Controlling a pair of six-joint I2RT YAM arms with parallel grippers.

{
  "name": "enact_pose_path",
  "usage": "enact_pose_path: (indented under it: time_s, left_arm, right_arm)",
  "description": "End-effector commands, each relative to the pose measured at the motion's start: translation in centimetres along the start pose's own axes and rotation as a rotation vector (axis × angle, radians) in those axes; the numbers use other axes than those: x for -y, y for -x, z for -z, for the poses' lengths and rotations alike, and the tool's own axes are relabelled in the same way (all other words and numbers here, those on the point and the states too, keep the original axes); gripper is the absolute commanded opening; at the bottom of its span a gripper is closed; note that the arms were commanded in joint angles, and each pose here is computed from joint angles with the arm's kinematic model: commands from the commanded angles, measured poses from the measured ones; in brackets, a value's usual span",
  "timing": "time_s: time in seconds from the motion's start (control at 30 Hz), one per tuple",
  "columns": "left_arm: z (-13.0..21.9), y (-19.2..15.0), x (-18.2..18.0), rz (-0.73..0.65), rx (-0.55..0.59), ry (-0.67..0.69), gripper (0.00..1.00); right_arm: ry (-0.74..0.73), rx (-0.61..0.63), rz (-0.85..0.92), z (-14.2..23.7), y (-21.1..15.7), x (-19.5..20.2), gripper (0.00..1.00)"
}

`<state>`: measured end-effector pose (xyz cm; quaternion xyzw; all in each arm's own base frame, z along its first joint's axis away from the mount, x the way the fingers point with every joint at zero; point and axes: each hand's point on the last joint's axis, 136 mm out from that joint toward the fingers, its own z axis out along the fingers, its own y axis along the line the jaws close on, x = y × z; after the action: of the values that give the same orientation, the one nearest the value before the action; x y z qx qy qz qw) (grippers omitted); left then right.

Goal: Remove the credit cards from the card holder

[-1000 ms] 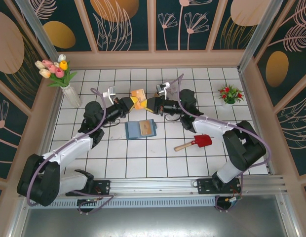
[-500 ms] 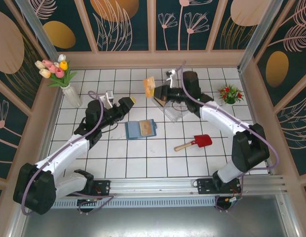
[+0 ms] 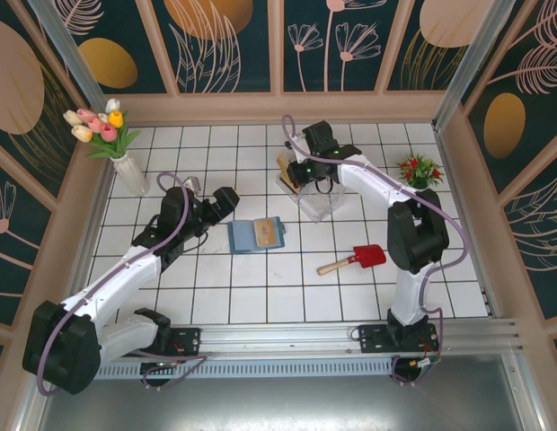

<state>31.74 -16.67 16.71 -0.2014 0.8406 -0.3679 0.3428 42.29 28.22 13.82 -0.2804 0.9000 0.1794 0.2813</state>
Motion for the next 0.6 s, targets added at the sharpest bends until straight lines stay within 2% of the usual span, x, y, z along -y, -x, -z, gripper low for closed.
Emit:
enact_pose_path:
  time_s: [0.0, 0.57]
  left_arm:
    - [0.2, -0.1, -1.3, -0.05, 0.001, 0.061, 0.99]
    - [-1.0, -2.2, -3.5, -0.085, -0.083, 0.107, 0.98]
  right_arm:
    - [-0.073, -0.033, 0.136, 0.3, 0.4, 0.4, 0.0]
    - [-0.128, -0.162, 0.16, -4.0, -2.1, 2.2, 0.0]
